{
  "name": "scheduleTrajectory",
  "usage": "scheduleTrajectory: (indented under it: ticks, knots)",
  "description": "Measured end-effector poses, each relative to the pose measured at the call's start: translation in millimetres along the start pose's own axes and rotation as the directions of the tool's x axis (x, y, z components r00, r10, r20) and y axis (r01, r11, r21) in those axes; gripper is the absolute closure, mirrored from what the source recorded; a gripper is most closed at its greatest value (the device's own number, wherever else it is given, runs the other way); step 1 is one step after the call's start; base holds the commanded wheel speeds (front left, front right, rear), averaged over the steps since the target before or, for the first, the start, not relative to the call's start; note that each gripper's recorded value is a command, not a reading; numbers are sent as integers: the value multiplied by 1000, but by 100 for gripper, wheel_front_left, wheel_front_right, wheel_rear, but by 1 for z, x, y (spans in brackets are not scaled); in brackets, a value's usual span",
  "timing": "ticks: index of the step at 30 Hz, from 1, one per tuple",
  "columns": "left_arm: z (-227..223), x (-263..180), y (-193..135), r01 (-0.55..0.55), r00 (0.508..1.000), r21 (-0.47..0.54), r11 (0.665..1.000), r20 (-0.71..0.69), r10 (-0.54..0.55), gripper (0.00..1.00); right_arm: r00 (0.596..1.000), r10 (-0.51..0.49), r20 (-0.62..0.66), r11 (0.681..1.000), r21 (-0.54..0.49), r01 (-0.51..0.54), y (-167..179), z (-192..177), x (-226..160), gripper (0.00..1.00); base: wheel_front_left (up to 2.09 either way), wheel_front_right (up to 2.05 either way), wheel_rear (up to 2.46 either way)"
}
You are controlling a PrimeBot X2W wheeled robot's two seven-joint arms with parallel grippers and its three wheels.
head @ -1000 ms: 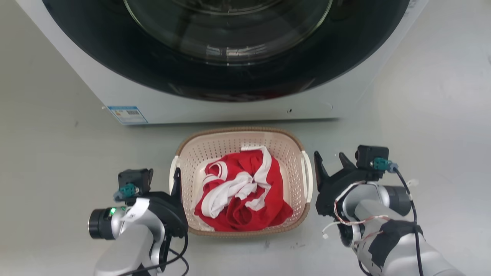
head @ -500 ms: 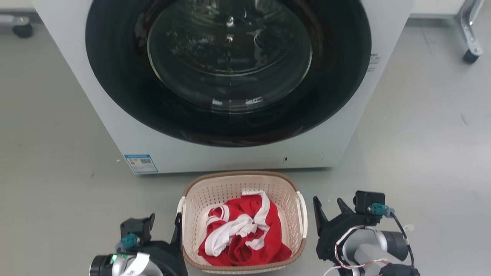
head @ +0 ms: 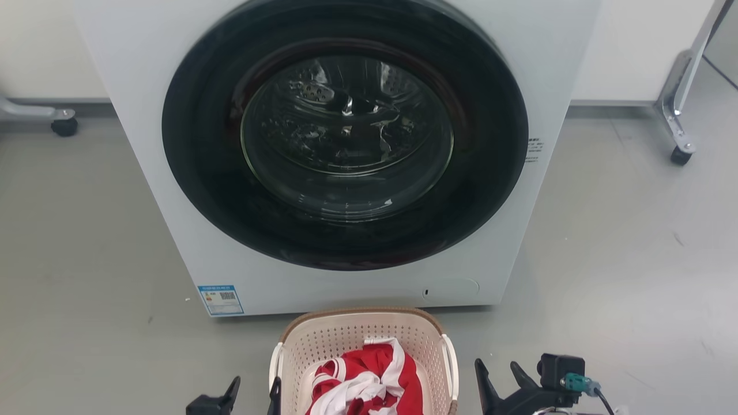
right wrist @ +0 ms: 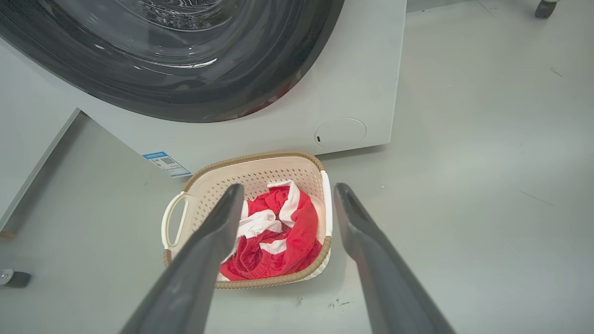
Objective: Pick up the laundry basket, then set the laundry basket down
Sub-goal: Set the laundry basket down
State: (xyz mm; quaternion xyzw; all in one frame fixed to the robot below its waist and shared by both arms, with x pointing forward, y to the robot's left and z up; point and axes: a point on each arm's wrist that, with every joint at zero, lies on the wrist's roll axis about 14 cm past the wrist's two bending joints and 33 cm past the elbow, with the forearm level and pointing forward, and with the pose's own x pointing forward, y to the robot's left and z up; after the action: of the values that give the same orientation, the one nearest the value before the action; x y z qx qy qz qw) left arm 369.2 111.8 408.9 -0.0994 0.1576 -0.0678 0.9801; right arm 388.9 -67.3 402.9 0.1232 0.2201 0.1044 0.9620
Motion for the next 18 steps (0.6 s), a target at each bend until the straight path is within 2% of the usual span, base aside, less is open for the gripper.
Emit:
scheduleTrajectory:
  ticks: [18]
  knots:
    - [19, -39, -6, 15, 992, 3, 1000, 129, -15, 0, 987, -1, 159, 1000, 27, -3, -5, 14, -38, 0, 0, 0, 0]
